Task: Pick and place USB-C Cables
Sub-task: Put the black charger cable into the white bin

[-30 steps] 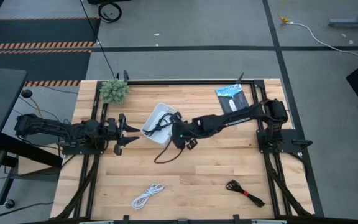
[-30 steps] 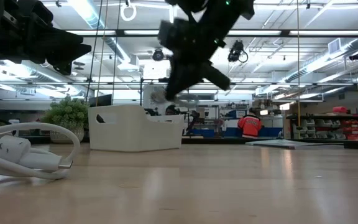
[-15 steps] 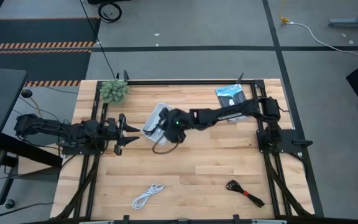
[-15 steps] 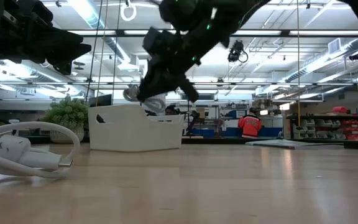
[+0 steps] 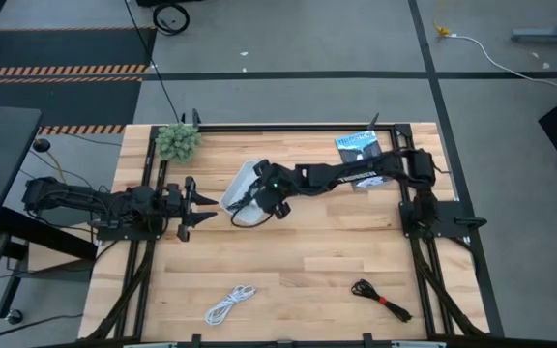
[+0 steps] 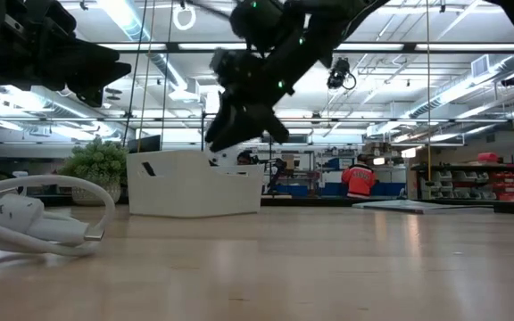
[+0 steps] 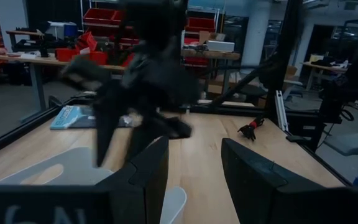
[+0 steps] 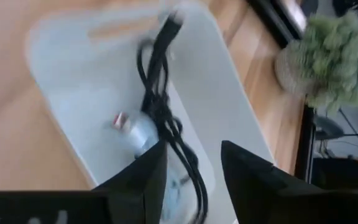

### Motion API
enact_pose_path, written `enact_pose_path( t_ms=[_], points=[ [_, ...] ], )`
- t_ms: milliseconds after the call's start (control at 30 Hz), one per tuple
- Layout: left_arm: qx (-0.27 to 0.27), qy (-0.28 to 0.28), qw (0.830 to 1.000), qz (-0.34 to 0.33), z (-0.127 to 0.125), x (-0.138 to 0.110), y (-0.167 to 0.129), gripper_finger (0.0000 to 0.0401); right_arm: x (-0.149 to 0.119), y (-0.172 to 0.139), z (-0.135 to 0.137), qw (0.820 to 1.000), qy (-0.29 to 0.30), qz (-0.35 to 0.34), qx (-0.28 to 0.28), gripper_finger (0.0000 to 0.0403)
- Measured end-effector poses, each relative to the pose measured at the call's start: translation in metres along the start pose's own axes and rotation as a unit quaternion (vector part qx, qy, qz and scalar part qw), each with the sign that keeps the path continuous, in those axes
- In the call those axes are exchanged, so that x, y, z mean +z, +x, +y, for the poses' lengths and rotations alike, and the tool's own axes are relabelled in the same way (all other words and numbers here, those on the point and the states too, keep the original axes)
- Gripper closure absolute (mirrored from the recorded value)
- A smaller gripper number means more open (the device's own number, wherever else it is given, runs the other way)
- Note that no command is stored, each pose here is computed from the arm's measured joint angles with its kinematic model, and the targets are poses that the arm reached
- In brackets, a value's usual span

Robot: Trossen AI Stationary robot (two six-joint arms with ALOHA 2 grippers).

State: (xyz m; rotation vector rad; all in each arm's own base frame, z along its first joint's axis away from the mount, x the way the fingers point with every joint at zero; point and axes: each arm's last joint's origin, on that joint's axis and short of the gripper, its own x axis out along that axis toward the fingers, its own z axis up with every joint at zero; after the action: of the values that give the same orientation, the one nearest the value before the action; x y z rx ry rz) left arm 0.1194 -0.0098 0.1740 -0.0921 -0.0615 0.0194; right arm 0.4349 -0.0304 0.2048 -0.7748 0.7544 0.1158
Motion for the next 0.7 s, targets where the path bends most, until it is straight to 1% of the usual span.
enact_pose_path(
  t_ms=[100, 167, 233, 333, 400, 500, 567, 633, 700],
  points=[
    [0.0, 0.0, 1.0, 0.0, 0.0, 0.0, 0.0, 0.0245, 0.021, -0.013, 0.01, 0.999, 0.028, -0.034, 0.002, 0.0242],
    [0.0, 0.0, 1.0, -0.001, 0.0, 0.0, 0.0, 0.0245, 0.036, -0.019, 0.019, 0.996, 0.053, -0.069, 0.02, 0.0242],
    [0.0, 0.0, 1.0, 0.0, 0.0, 0.0, 0.0, 0.0245, 0.048, -0.023, 0.032, 0.99, 0.077, -0.101, 0.054, 0.0241],
    [0.0, 0.0, 1.0, 0.0, 0.0, 0.0, 0.0, 0.0245, 0.066, -0.027, 0.053, 0.977, 0.102, -0.148, 0.117, 0.0238],
    [0.0, 0.0, 1.0, -0.001, 0.0, 0.0, 0.0, 0.0245, 0.075, -0.032, 0.067, 0.969, 0.114, -0.16, 0.15, 0.0235],
    [0.0, 0.0, 1.0, 0.0, 0.0, 0.0, 0.0, 0.0245, 0.089, -0.038, 0.087, 0.962, 0.124, -0.171, 0.174, 0.0229],
    [0.0, 0.0, 1.0, 0.0, 0.0, 0.0, 0.0, 0.0245, 0.096, -0.041, 0.1, 0.959, 0.132, -0.169, 0.183, 0.0225],
    [0.0, 0.0, 1.0, -0.001, 0.0, 0.0, 0.0, 0.0245, 0.101, -0.04, 0.112, 0.958, 0.128, -0.171, 0.192, 0.0222],
    [0.0, 0.0, 1.0, -0.001, 0.0, 0.0, 0.0, 0.0245, 0.104, -0.041, 0.123, 0.963, 0.119, -0.157, 0.186, 0.022]
  ],
)
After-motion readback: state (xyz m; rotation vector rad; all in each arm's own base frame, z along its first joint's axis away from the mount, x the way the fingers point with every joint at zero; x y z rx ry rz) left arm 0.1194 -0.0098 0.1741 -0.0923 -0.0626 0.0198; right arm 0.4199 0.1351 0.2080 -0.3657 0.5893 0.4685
